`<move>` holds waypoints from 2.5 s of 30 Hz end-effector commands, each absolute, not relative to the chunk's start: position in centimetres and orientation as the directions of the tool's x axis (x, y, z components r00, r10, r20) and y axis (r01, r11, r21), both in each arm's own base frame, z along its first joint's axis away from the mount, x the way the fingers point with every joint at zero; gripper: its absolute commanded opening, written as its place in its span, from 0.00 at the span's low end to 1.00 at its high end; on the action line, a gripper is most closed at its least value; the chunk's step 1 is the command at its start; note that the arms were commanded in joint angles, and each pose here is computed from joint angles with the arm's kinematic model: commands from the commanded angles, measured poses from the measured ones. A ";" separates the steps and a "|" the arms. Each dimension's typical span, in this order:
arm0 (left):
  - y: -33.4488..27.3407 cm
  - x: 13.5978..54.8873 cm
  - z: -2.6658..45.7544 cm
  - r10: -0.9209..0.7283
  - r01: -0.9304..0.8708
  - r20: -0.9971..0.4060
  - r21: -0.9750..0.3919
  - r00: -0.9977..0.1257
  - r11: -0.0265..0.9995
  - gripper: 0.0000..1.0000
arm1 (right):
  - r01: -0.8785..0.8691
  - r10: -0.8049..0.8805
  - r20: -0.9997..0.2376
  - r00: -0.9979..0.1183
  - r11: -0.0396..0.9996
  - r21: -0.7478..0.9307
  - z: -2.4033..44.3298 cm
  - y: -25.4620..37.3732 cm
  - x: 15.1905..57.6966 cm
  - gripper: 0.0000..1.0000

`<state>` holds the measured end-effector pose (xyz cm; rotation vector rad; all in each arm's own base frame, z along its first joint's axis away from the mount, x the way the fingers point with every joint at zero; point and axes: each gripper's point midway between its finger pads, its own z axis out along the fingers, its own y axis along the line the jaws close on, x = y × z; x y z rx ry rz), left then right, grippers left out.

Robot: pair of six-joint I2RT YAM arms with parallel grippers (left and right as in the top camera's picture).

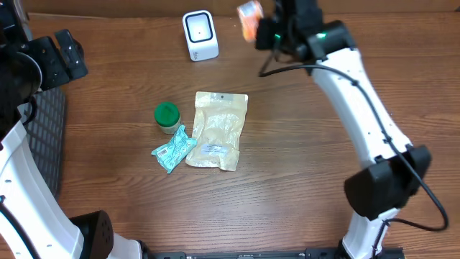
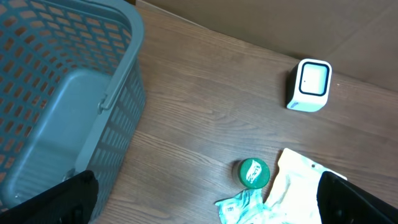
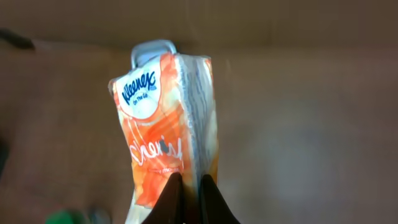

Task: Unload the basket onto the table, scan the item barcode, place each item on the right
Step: 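Hold the orange pack's barcode side in front of the white scanner, then carry the orange pack right and release it beside the teal pack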

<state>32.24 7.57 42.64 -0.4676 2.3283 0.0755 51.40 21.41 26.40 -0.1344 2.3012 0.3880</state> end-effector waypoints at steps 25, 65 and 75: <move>7.9 32.2 42.8 -0.291 -0.349 -0.697 -0.062 -0.655 0.935 1.00 | -0.364 -0.681 -0.721 -0.127 0.709 -0.605 14.8 32.3 61.6 0.04; 7.9 32.2 42.8 -0.291 -0.349 -0.697 -0.062 -0.655 0.935 1.00 | -0.455 -0.026 -0.697 -0.716 0.775 0.439 31.4 28.0 45.0 0.04; 7.9 32.2 42.8 -0.291 -0.349 -0.697 -0.062 -0.655 0.935 1.00 | 0.203 0.305 -0.292 -0.906 0.921 0.332 23.7 8.6 41.9 0.04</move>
